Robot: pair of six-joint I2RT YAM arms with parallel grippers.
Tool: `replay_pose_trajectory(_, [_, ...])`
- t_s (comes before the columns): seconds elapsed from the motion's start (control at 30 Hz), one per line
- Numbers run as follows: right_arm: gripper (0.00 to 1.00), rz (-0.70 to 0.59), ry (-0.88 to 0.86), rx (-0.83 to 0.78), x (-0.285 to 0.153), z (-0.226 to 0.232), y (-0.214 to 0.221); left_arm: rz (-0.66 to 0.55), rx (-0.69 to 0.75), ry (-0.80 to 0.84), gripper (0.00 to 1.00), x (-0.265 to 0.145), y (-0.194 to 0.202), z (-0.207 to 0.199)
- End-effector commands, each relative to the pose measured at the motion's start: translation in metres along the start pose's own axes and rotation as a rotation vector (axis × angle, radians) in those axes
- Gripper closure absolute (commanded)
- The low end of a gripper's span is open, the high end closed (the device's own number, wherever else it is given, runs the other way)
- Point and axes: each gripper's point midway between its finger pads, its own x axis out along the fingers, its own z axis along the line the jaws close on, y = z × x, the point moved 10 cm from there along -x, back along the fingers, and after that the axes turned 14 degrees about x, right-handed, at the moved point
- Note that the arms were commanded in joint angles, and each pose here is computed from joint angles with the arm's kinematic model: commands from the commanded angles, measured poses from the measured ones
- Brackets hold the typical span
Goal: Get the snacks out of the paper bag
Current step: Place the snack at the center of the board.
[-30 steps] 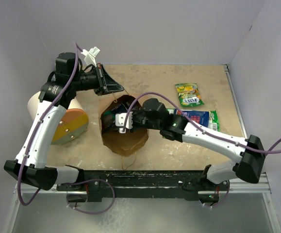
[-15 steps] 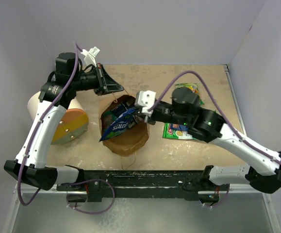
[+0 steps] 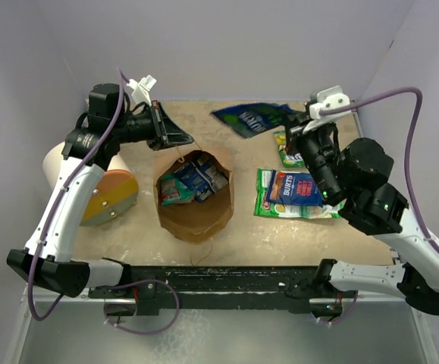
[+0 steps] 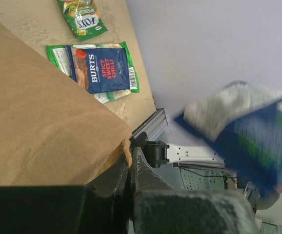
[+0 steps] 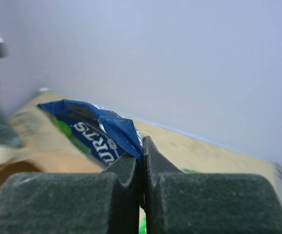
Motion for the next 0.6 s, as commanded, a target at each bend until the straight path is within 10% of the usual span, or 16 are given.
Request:
replay_pose_trajectory(0.0, [1.00,-0.047,0.584,0.006,-0.002,-0.042,0.002,-0.044,0.043,0.007,1.00,-0.007,-0.003,-0.003])
replay_pose_trajectory(0.57, [1.00,0.717,0.571,0.367,0.044,-0.105,0.187,-0.028,0.030,0.010,1.00,-0.007,0.002,-0.002])
